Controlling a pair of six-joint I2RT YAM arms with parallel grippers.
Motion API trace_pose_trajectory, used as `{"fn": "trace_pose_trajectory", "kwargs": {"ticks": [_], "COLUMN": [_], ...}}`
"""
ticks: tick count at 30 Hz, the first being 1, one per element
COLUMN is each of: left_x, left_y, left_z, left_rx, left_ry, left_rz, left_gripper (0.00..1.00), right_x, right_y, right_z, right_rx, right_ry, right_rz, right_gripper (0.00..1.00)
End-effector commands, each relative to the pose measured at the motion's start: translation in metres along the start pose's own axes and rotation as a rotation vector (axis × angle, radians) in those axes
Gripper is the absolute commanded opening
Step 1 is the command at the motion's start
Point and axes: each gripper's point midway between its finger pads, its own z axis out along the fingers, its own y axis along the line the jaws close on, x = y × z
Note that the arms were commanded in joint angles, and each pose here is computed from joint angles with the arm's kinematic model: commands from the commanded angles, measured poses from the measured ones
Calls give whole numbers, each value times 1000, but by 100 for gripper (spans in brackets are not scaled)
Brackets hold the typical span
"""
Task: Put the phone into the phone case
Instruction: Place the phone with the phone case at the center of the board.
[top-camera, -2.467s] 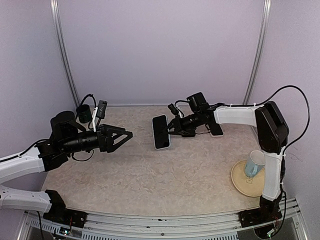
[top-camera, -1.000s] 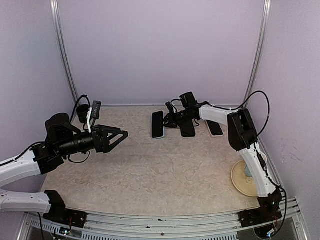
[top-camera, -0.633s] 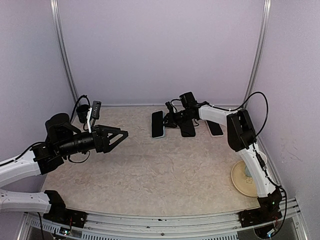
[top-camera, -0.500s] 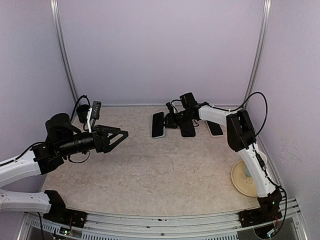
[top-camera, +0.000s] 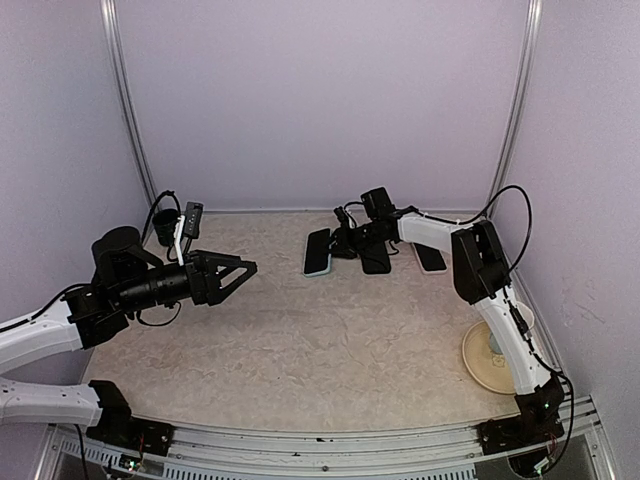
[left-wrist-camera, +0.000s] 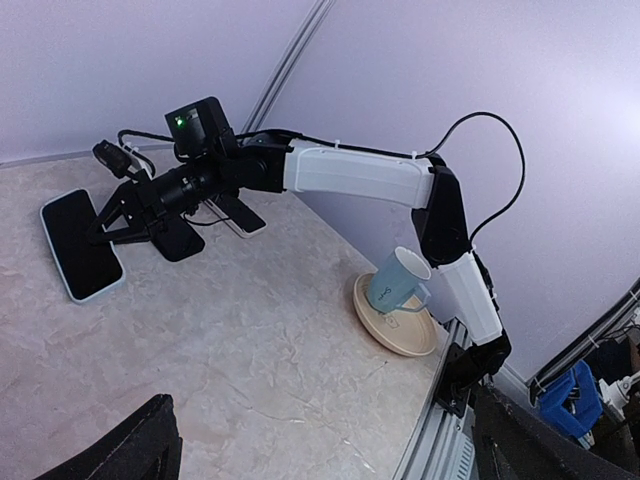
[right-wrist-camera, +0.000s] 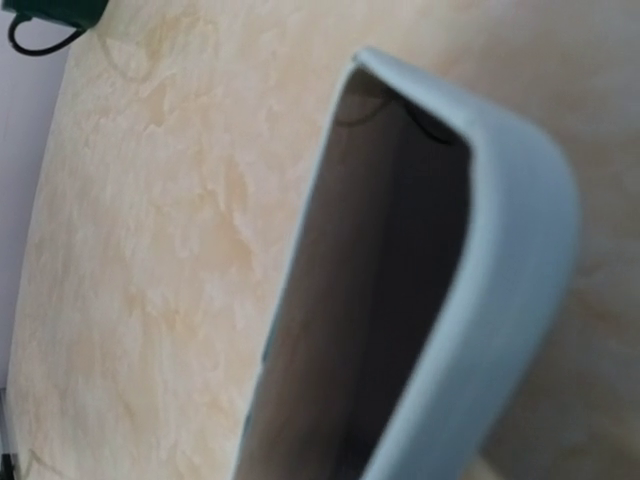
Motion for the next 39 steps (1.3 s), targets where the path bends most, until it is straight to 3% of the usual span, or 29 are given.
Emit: {"fn": "trace_pose_trajectory", "kwargs": {"ticks": [1, 14, 28, 39], "left_x": [0, 1, 0, 1], "left_y": [3, 5, 4, 5], "left_z": [0, 1, 4, 5], "left_rx": [-10, -14, -6, -7], "left_ry": [-3, 1, -4, -2], "left_rz": [5, 6, 2, -9], "left_gripper": [99, 99, 99, 99], "right_x": [-17, -21, -20, -20], "right_y": [2, 1, 1, 0], "right_z": [-5, -4, -1, 1], "right_rx": [-11, -13, -33, -39], "right_ry": [-44, -57, -54, -58], "right_rz": [-36, -40, -45, -47], "right_gripper": [23, 31, 28, 34]}}
